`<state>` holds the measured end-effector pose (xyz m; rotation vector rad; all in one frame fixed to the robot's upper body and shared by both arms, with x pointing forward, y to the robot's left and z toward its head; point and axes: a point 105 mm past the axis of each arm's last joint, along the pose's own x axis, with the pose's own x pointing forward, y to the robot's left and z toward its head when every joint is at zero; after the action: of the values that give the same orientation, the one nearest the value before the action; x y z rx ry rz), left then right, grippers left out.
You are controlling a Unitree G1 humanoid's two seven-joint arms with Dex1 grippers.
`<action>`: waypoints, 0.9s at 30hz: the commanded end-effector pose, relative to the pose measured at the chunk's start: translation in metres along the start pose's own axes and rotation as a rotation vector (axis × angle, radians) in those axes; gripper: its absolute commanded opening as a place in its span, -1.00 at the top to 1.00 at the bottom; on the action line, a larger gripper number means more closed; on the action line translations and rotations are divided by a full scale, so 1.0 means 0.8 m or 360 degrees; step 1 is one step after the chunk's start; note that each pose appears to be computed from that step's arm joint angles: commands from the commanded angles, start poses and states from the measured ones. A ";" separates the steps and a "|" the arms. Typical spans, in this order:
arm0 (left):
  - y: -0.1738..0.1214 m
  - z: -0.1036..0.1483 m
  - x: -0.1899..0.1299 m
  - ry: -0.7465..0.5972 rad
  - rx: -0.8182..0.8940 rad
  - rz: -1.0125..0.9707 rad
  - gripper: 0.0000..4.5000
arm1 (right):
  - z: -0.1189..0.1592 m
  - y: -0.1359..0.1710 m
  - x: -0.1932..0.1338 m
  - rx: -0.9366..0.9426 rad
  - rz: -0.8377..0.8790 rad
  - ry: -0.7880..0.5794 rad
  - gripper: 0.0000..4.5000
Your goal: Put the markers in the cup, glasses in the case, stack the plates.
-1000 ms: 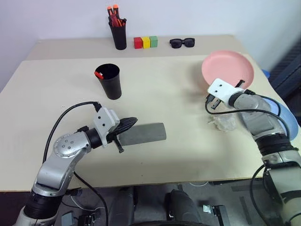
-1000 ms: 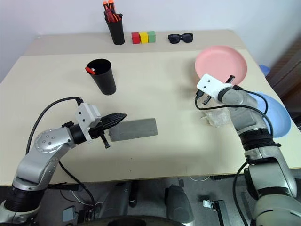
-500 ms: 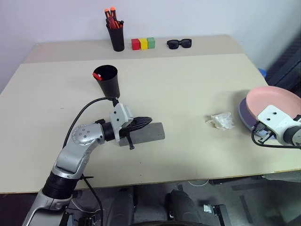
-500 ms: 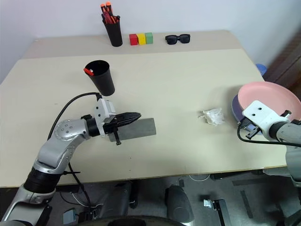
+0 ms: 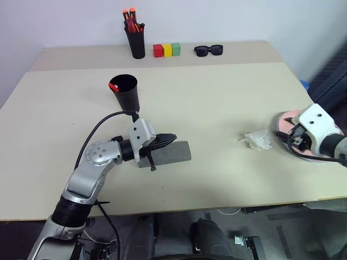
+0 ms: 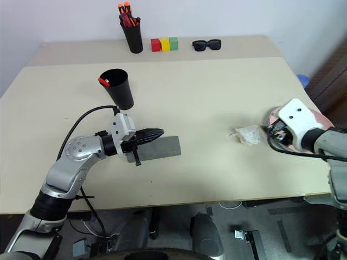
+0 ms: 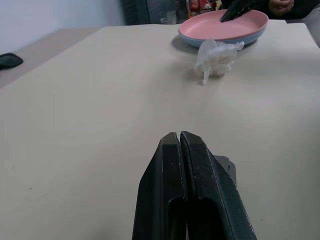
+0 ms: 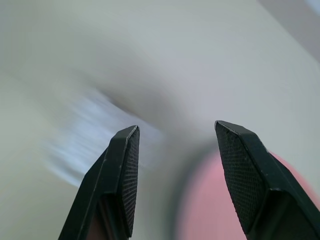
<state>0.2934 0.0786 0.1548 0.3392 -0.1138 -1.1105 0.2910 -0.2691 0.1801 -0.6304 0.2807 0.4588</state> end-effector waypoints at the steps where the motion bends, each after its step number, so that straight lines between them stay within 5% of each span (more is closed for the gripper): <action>1: -0.003 0.009 -0.001 -0.0041 0.0047 0.0000 1.00 | -0.003 0.017 0.005 -0.0050 0.0059 0.0016 -0.07; 12: -0.007 0.007 -0.002 -0.0035 0.0043 0.0016 1.00 | -0.044 0.023 0.037 -0.0086 -0.0042 0.0179 -0.07; 15: -0.008 0.007 -0.003 -0.0036 0.0043 0.0021 1.00 | -0.049 0.023 0.041 -0.0091 -0.0048 0.0204 0.25; 18: -0.009 0.006 -0.003 -0.0037 0.0042 0.0023 1.00 | -0.048 0.024 0.041 -0.0094 -0.0037 0.0193 0.94; 27: -0.009 0.006 -0.001 -0.0052 0.0036 0.0022 1.00 | -0.019 -0.034 0.016 -0.0155 -0.0301 0.0130 0.97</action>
<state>0.2895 0.0782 0.1495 0.3253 -0.1148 -1.0926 0.3116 -0.2812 0.1475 -0.7301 0.3414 0.3433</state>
